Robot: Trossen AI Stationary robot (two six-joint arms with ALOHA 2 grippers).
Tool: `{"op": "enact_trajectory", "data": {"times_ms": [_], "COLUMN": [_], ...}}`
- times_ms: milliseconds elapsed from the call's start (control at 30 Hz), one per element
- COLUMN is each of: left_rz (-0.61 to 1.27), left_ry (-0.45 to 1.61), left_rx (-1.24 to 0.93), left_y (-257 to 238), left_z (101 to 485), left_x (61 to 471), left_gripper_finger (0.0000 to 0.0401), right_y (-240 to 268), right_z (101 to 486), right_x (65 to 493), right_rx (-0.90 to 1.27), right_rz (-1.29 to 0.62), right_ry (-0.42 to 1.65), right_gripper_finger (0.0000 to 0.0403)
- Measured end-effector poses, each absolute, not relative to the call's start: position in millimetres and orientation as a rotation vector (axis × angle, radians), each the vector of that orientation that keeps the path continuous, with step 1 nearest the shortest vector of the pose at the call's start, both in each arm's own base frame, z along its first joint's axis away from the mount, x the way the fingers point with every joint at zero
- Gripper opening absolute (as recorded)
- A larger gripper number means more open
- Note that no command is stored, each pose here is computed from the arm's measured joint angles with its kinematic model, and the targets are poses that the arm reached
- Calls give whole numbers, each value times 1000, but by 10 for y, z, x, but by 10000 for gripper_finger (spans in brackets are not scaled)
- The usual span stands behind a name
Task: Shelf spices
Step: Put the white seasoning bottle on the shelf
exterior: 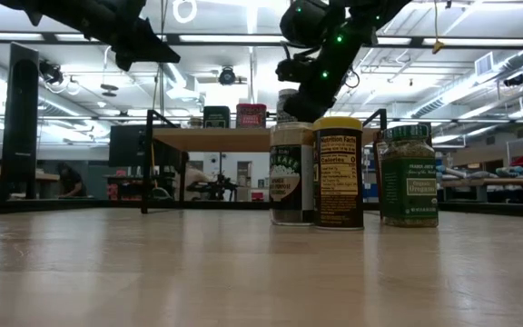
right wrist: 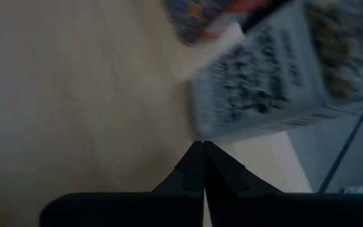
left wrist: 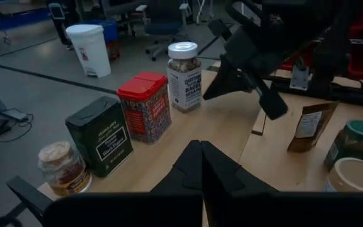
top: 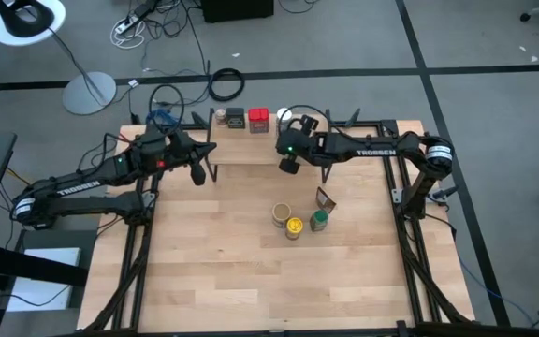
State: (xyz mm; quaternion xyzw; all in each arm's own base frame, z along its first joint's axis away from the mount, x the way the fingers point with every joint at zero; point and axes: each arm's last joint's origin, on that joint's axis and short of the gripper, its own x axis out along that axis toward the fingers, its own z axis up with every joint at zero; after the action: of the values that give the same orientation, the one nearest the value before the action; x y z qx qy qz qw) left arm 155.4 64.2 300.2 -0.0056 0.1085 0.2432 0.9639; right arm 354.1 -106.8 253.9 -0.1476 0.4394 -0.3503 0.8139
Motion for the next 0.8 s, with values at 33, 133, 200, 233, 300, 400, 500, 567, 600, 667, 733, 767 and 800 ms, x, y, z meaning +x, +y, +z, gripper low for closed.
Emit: {"op": "enact_trajectory", "data": {"times_ms": [33,133,200,233,300,400,500,567,600,667,733,767,800], "left_rz": [492,492,492,492,492,492,483,475,475,474,474,474,473], "left_ry": [220,219,220,220,220,220,220,220,220,220,221,222,222], "left_rx": [-11,-11,-11,-11,-11,-11,-9,-9,-9,-8,-5,-3,-1], "left_y": [642,642,642,642,642,642,639,637,637,637,637,637,637], "left_z": [3002,3002,3002,3002,3002,3002,3002,3002,3002,3002,3002,3002,3002], "left_x": [1554,1554,1554,1554,1554,1554,1555,1556,1557,1557,1557,1557,1557], "left_gripper_finger": [0,0,0,0,0,0,0,0,0,0,0,0,0], "right_y": [-1089,-1157,-1212,-1251,-1320,-1415,-1491,-1522,-1528,-1521,-1506,-1500,-1496], "right_z": [2539,2540,2544,2547,2551,2567,2581,2596,2599,2604,2616,2621,2624], "right_x": [3535,3513,3495,3482,3459,3438,3427,3432,3433,3442,3461,3468,3473], "right_rx": [-307,-286,-278,-277,-269,-258,-256,-255,-258,-266,-272,-280,-285], "right_rz": [-759,-787,-820,-841,-868,-903,-910,-910,-909,-904,-898,-894,-891], "right_ry": [936,933,930,929,928,910,894,874,872,868,852,848,846], "right_gripper_finger": [0,0,0,0,0,0,0,0,0,0,0,0,0]}}
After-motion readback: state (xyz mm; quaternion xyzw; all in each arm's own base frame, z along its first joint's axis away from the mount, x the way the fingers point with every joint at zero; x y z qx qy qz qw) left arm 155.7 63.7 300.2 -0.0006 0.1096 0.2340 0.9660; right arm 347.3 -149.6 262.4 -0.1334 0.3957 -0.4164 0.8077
